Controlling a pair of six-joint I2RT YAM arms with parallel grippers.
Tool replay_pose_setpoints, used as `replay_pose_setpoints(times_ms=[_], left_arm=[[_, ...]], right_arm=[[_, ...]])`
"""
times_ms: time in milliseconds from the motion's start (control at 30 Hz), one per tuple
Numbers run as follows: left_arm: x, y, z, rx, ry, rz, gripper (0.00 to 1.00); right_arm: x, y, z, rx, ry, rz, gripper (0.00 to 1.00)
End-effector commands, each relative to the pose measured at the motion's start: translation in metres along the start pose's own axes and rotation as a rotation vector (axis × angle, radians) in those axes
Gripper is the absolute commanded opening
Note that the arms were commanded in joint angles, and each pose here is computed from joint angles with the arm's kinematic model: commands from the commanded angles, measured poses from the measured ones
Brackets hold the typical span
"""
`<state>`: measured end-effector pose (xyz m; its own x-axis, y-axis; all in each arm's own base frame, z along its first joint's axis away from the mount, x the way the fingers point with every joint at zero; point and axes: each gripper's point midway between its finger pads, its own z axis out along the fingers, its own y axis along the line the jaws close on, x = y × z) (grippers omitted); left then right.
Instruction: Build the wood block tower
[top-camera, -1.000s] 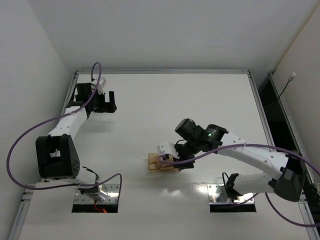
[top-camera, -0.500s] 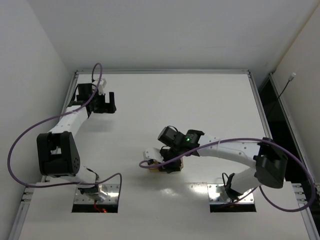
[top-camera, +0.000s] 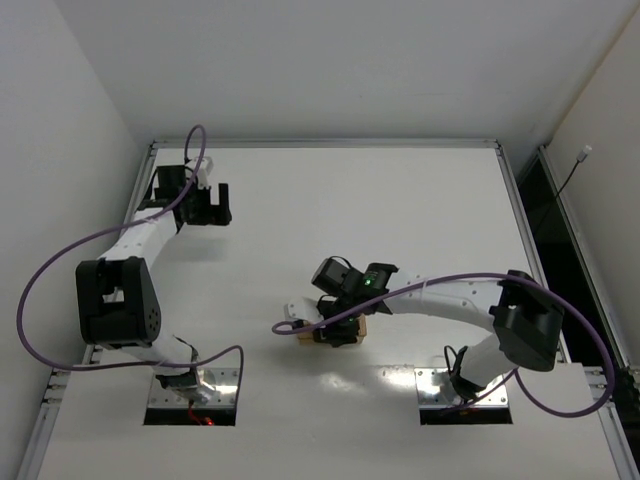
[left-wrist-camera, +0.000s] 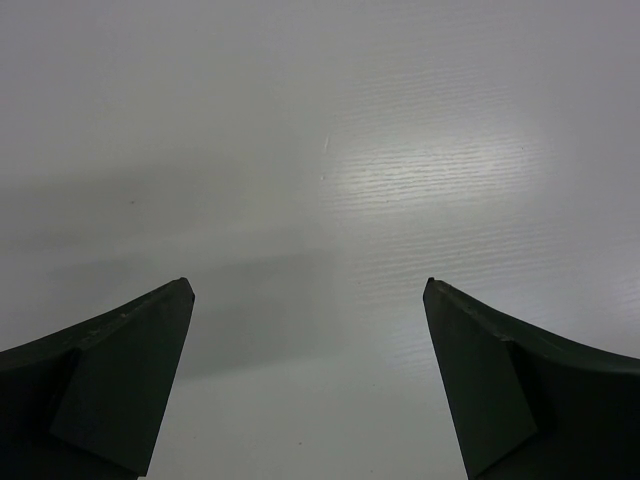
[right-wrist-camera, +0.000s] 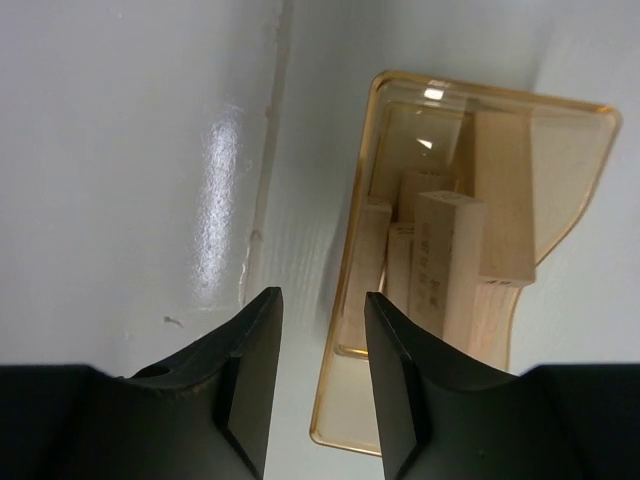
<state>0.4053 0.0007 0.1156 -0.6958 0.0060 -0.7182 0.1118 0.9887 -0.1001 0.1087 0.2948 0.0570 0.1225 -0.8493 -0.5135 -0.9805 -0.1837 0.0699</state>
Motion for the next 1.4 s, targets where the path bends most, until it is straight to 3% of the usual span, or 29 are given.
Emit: replay_pose_setpoints(times_ms=[0, 367, 700, 733, 767, 833, 967, 1100, 1267, 1367], left_arm=[[-0.025, 0.002, -0.002, -0.008, -0.065, 0.021, 1.0], [-0.031, 0.001, 0.002, 0.002, -0.067, 0.012, 1.0], [-0.028, 0.004, 0.007, -0.008, -0.048, 0.008, 1.0], [-0.028, 0.004, 0.007, -0.008, -0.048, 0.008, 1.0], [-0.028, 0.004, 0.007, -0.008, -0.048, 0.008, 1.0], [-0.028, 0.006, 0.007, -0.017, -0.048, 0.008, 1.0], [-0.025, 0.006, 0.009, -0.017, -0.039, 0.006, 1.0], [-0.025, 0.004, 0.009, -0.006, -0.039, 0.006, 1.0], [-0.024, 0.0, 0.006, 0.013, -0.032, 0.005, 1.0], [-0.029, -0.001, 0.005, 0.022, -0.043, 0.007, 1.0]], right_arm=[[0.01, 0.01, 0.007, -0.029, 0.017, 0.011, 0.35], [0.033, 0.01, 0.015, -0.012, 0.076, 0.025, 0.34], [0.048, -0.001, 0.029, 0.018, 0.164, 0.06, 0.17], [0.049, -0.003, 0.029, 0.027, 0.17, 0.069, 0.05], [0.051, -0.005, 0.031, 0.035, 0.175, 0.068, 0.0], [0.051, -0.005, 0.031, 0.035, 0.175, 0.068, 0.0], [0.025, -0.006, 0.015, 0.047, 0.09, 0.035, 0.0], [-0.041, -0.018, -0.027, 0.033, -0.079, 0.005, 0.0], [-0.111, -0.066, -0.08, 0.025, -0.296, 0.099, 0.0], [-0.122, -0.078, -0.082, -0.084, -0.358, 0.205, 0.0]])
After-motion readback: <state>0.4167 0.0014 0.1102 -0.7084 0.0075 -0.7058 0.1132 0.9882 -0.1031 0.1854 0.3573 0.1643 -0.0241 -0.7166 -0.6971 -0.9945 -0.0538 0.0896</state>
